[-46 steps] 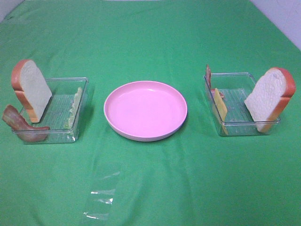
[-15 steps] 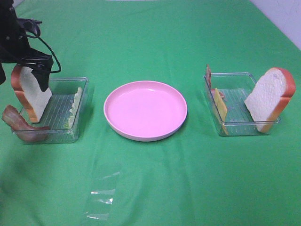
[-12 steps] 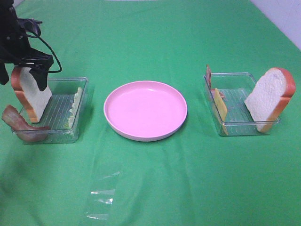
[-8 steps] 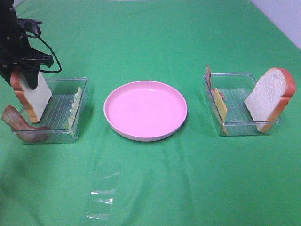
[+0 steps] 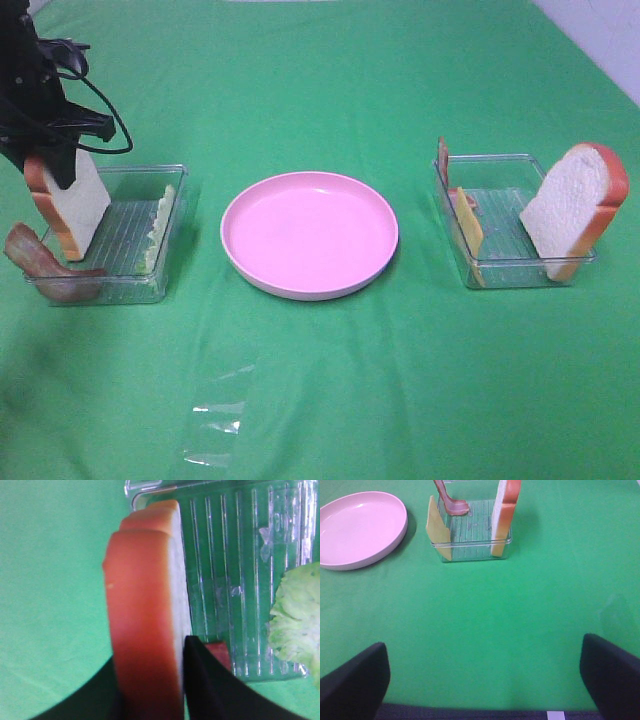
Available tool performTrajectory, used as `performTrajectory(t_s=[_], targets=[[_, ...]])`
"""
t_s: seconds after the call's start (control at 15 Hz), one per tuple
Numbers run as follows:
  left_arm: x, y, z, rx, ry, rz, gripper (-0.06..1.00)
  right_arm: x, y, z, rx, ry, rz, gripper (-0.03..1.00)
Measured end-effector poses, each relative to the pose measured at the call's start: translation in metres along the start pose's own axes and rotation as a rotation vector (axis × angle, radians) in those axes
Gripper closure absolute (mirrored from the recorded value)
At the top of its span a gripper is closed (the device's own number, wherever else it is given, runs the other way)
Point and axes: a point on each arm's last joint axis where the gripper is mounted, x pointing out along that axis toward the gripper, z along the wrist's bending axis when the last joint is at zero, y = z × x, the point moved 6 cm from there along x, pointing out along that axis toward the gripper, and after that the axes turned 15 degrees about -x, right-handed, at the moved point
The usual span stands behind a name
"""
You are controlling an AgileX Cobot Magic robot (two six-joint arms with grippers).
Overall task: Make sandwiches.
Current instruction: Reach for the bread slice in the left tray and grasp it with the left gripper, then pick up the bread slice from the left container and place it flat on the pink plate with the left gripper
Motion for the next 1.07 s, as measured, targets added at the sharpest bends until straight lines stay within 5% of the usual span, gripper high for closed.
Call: performTrajectory(t_s=[0.07, 0.6, 1.07], targets=[[0.000, 0.000, -0.001, -0.012, 0.006, 0.002, 0.76, 0.000, 0.000, 0.000, 0.000, 0.000, 0.000, -0.01], [-0.017, -0.001, 0.000, -0.060, 0.010, -0.034, 0.76, 0.000, 0.000, 0.000, 0.000, 0.000, 0.000, -0.01], [-0.136, 0.008, 0.003, -0.099, 0.118, -0.277, 0.76, 0.000, 0.000, 0.000, 0.000, 0.000, 0.000, -0.01]])
